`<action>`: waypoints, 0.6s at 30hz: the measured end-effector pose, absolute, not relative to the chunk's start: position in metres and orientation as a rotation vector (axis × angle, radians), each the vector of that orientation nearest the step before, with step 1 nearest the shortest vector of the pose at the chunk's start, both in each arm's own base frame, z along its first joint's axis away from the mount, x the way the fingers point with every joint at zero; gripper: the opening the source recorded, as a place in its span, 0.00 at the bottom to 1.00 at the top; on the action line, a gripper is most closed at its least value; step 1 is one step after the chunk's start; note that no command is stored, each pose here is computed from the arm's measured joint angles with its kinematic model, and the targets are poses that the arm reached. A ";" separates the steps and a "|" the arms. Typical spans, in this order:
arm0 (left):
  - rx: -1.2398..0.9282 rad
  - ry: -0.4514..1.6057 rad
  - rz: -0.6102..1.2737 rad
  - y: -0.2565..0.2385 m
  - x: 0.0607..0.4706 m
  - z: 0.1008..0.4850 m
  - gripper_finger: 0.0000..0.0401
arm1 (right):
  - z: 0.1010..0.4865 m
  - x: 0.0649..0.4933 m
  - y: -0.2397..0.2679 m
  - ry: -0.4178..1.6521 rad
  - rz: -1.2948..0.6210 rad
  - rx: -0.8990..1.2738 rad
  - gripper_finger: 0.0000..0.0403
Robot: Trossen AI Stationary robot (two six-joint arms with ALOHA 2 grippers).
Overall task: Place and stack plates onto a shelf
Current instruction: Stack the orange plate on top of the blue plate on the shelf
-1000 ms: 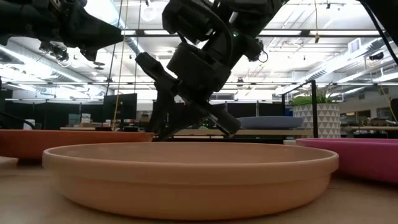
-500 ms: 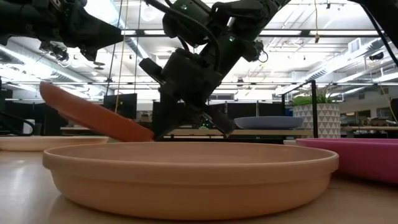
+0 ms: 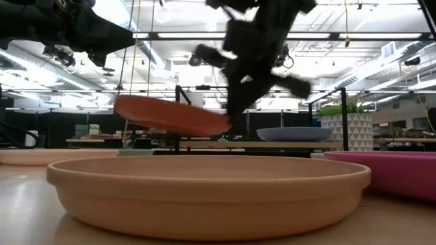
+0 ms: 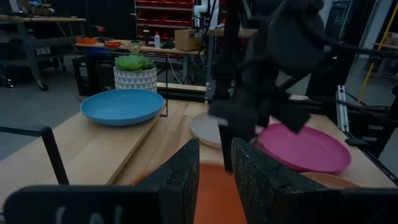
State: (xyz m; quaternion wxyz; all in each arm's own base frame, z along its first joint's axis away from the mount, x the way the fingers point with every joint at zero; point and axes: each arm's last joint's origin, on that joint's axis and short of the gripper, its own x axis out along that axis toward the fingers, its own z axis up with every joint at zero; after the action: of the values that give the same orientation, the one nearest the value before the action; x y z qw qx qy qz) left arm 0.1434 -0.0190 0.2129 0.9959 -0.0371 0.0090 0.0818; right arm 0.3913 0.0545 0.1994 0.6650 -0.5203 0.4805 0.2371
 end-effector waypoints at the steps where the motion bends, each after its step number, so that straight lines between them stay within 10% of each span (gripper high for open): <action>1: -0.074 0.018 0.164 -0.019 0.143 0.213 0.25 | 0.205 0.385 0.052 1.124 0.518 -1.143 0.04; 18: -0.077 0.017 0.164 -0.019 0.143 0.213 0.25 | 0.283 0.314 -0.057 1.352 -0.115 -0.481 0.04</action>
State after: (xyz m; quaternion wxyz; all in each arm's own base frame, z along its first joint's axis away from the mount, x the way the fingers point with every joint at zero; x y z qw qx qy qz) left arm 0.1434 -0.0191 0.2132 0.9959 -0.0386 0.0084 0.0818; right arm 0.3140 -0.0567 0.2831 0.7520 -0.2201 0.6192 -0.0525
